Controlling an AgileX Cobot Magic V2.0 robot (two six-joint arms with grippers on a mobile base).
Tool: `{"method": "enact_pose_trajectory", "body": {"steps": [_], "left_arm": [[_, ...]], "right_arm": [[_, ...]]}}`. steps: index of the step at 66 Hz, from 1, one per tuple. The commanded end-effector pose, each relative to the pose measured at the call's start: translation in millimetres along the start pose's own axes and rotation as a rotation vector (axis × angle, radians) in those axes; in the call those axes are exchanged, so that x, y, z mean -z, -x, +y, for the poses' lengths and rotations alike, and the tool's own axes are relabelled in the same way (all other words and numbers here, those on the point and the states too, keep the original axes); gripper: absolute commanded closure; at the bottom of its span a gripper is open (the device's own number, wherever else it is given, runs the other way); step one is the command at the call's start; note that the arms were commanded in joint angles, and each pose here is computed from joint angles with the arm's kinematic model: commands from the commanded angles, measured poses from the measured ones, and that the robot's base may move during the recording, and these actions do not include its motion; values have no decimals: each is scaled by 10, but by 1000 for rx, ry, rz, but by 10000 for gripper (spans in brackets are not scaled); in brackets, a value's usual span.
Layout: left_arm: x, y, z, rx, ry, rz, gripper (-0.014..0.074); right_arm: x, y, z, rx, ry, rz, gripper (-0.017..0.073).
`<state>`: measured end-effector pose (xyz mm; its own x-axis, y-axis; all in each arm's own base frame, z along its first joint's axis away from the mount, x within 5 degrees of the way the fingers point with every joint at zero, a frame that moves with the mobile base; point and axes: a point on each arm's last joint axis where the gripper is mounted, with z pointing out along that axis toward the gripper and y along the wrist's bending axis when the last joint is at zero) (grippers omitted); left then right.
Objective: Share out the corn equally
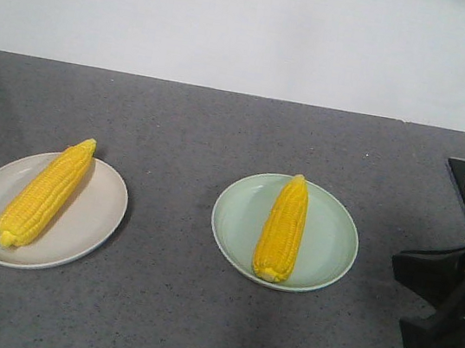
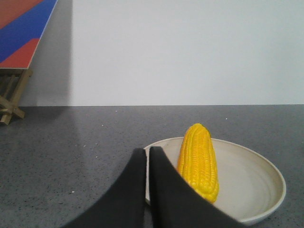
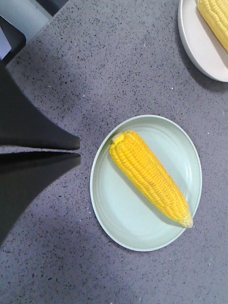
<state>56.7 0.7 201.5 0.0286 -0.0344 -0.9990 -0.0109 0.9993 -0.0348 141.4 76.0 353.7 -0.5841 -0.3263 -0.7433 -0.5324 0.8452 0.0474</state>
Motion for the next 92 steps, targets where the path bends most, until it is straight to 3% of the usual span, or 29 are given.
{"method": "enact_pose_trajectory", "body": {"steps": [1,31,36,54,68,75,92], "left_arm": [[11,40,-1,11,-2,-84,600],[11,40,-1,11,-2,-84,600],[11,40,-1,11,-2,-84,600],[11,40,-1,11,-2,-84,600],[11,40,-1,11,-2,-84,600],[11,40,-1,11,-2,-84,600],[11,40,-1,11,-2,-84,600]], "right_arm": [[85,108,3,10,-9,-90,569],[120,102,3,19,-14,-101,569],[179,56,-50,51,-62,-133,569],[305,-499,-294,-64,-335,-369,569],[306,-995,-302,-88,-509,-553,569],[241,-1214,-289,-90,-559,-617,569],[71,-1583,-250,-70,-595,-737,569]]}}
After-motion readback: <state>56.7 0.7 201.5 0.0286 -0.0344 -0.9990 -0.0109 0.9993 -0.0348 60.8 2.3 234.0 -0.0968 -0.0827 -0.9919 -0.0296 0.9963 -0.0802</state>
